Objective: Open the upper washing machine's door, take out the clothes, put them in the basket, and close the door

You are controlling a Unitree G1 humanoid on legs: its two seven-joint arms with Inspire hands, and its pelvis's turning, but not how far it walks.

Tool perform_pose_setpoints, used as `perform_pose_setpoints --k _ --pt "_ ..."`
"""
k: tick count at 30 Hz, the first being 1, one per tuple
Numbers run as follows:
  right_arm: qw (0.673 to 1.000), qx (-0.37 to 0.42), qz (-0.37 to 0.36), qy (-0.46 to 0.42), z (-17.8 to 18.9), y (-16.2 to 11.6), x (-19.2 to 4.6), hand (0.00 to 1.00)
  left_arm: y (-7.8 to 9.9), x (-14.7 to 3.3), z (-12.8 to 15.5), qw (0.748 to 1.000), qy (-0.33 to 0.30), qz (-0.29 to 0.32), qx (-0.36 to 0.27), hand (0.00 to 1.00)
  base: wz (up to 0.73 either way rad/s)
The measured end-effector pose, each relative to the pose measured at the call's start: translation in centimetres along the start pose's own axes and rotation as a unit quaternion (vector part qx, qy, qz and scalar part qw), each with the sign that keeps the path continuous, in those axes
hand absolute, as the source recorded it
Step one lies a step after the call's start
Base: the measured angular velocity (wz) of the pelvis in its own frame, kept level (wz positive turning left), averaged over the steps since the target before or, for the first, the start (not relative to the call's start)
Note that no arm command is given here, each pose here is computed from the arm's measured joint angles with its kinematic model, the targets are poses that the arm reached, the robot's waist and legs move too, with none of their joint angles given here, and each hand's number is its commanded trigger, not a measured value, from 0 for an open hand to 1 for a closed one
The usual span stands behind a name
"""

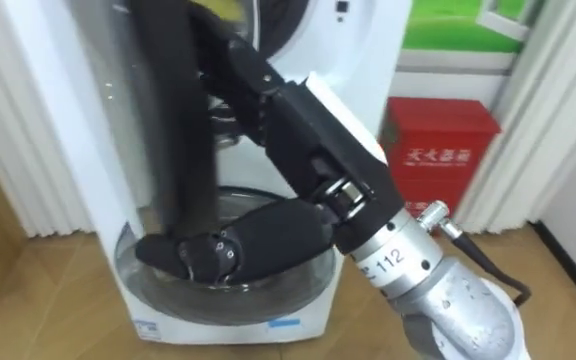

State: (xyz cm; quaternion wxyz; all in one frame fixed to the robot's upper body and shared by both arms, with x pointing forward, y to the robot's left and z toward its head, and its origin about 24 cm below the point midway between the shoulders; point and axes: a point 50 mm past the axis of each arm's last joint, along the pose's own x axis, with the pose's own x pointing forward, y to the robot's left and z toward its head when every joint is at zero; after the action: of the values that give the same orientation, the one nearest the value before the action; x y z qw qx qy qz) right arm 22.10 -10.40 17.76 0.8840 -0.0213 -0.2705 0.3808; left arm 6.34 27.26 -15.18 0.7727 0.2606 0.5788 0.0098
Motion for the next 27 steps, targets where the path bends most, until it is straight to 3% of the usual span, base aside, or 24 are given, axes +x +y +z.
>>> perform_pose_setpoints --k 12,27 --pt "0.991 0.057 0.123 -0.010 -0.7 3.8 1.5 0.00 0.0 -0.1 -0.5 0.999 0.009 -0.003 -0.033 0.00 0.28" --pt "0.980 0.065 0.190 -0.005 -1.1 5.1 1.9 0.00 0.7 0.1 0.6 0.999 -0.008 0.029 -0.033 0.00 0.04"
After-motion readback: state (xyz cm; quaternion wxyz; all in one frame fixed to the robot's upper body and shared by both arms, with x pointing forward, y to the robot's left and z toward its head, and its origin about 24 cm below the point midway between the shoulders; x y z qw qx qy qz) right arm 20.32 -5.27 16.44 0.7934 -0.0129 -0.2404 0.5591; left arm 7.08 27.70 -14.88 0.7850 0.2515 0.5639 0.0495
